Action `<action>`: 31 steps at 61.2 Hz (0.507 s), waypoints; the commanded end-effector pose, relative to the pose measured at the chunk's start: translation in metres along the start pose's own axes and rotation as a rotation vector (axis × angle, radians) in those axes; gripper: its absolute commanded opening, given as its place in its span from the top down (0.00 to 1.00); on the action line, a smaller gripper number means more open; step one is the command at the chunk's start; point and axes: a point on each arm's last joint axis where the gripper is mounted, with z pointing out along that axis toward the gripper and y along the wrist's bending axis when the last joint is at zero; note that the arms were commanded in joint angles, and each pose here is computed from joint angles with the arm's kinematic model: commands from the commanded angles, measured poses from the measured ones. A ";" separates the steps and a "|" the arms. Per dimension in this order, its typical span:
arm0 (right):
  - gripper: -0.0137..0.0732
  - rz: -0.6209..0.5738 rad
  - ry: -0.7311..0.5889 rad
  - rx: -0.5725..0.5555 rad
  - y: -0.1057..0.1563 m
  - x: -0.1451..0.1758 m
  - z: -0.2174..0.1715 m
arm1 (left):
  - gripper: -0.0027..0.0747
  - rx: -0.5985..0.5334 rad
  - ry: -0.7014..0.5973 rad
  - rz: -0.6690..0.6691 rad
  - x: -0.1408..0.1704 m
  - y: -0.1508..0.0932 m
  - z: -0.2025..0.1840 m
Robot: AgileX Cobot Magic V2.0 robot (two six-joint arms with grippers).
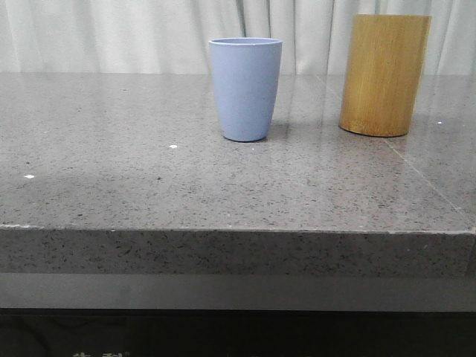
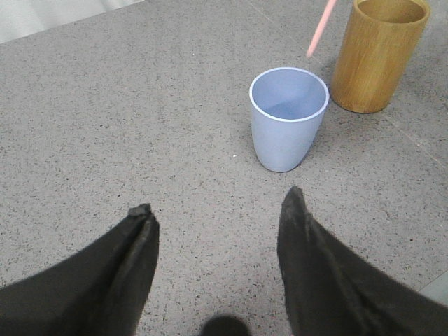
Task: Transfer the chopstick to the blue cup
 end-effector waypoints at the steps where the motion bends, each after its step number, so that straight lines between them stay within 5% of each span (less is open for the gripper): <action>1: 0.86 -0.059 -0.102 -0.003 0.004 -0.014 0.000 | 0.46 -0.010 -0.128 -0.003 -0.015 0.001 -0.012; 19: 0.82 -0.083 0.037 0.004 -0.001 0.032 0.053 | 0.46 -0.010 -0.129 -0.003 -0.015 0.001 -0.013; 31: 0.54 -0.081 0.098 0.004 -0.003 0.049 0.068 | 0.46 -0.010 -0.130 -0.003 -0.015 0.001 -0.013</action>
